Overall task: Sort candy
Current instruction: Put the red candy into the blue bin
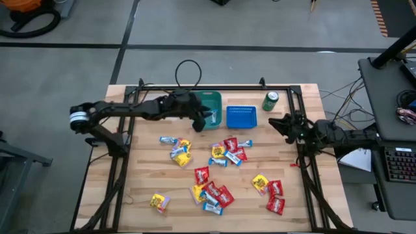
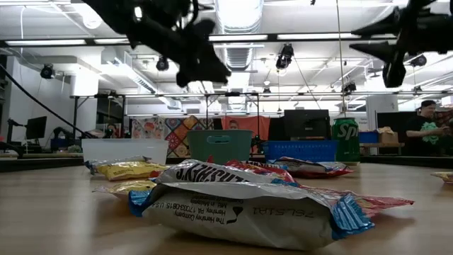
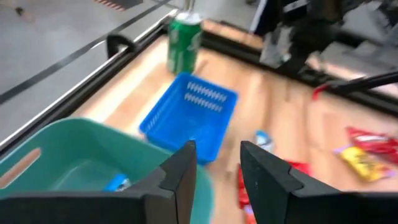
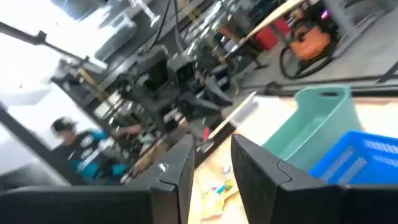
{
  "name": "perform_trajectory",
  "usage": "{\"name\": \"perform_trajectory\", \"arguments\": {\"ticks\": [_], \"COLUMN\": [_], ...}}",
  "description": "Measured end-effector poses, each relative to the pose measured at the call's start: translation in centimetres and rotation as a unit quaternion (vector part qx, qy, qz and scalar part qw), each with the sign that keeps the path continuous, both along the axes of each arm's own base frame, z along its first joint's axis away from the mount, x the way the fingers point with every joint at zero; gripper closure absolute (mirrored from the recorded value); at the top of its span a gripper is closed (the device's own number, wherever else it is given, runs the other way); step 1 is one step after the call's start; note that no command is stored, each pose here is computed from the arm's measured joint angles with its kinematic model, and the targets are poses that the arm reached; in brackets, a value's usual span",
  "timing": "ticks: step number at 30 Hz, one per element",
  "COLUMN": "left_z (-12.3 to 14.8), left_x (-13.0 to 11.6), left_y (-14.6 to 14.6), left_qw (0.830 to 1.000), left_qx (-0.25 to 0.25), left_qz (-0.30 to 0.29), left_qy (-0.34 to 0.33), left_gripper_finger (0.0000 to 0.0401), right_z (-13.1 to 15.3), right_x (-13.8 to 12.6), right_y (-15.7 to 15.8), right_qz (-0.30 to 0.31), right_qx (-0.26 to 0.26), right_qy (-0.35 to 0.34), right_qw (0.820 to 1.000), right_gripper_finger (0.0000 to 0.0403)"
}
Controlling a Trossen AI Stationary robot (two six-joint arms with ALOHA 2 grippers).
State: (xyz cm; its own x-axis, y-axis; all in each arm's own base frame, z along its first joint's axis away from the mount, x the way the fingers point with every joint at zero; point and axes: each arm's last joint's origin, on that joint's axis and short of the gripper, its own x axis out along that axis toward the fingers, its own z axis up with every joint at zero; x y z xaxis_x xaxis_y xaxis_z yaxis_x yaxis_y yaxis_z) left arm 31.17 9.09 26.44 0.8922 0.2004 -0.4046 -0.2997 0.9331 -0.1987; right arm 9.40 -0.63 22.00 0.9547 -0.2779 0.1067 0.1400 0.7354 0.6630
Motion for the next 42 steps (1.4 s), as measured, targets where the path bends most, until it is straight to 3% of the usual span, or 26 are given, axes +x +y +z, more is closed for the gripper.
{"name": "perform_trajectory", "arguments": {"ticks": [6, 11, 15, 20, 27, 33, 38, 42], "left_z": [1.6, 0.9, 0.4, -0.5, -1.8, -2.5, -2.7, -2.7], "left_x": [-1.2, -2.3, -3.2, -4.3, -5.4, -5.9, -6.0, -6.1], "left_y": [-4.9, -9.6, -12.5, -15.6, -17.1, -16.8, -16.8, -16.8], "left_qw": [0.997, 0.993, 0.993, 0.993, 0.995, 0.997, 0.996, 0.996], "left_qx": [0.011, 0.02, -0.009, -0.01, -0.005, -0.003, -0.002, -0.001], "left_qz": [-0.075, -0.116, -0.115, -0.12, -0.092, -0.058, -0.056, -0.056], "left_qy": [-0.016, -0.01, -0.007, 0.001, 0.023, 0.058, 0.068, 0.073], "left_gripper_finger": [0.0307, 0.0314, 0.0315, 0.0315, 0.0315, 0.0315, 0.0315, 0.0315], "right_z": [0.6, -0.2, 0.9, 1.0, 0.4, -2.1, -4.1, -5.5], "right_x": [1.8, 4.2, 6.1, 8.5, 11.6, 13.2, 14.7, 16.0], "right_y": [0.4, 0.5, 0.7, 0.8, 1.2, 1.4, 1.6, 1.8], "right_qz": [0.066, 0.06, 0.056, 0.046, 0.077, 0.08, 0.072, 0.077], "right_qx": [-0.012, 0.024, 0.046, 0.068, 0.115, 0.139, 0.149, 0.153], "right_qy": [0.126, 0.317, 0.382, 0.466, 0.523, 0.572, 0.589, 0.584], "right_qw": [0.99, 0.946, 0.921, 0.881, 0.841, 0.804, 0.791, 0.794], "right_gripper_finger": [0.0309, 0.031, 0.0308, 0.0307, 0.0302, 0.0254, 0.0213, 0.02]}}
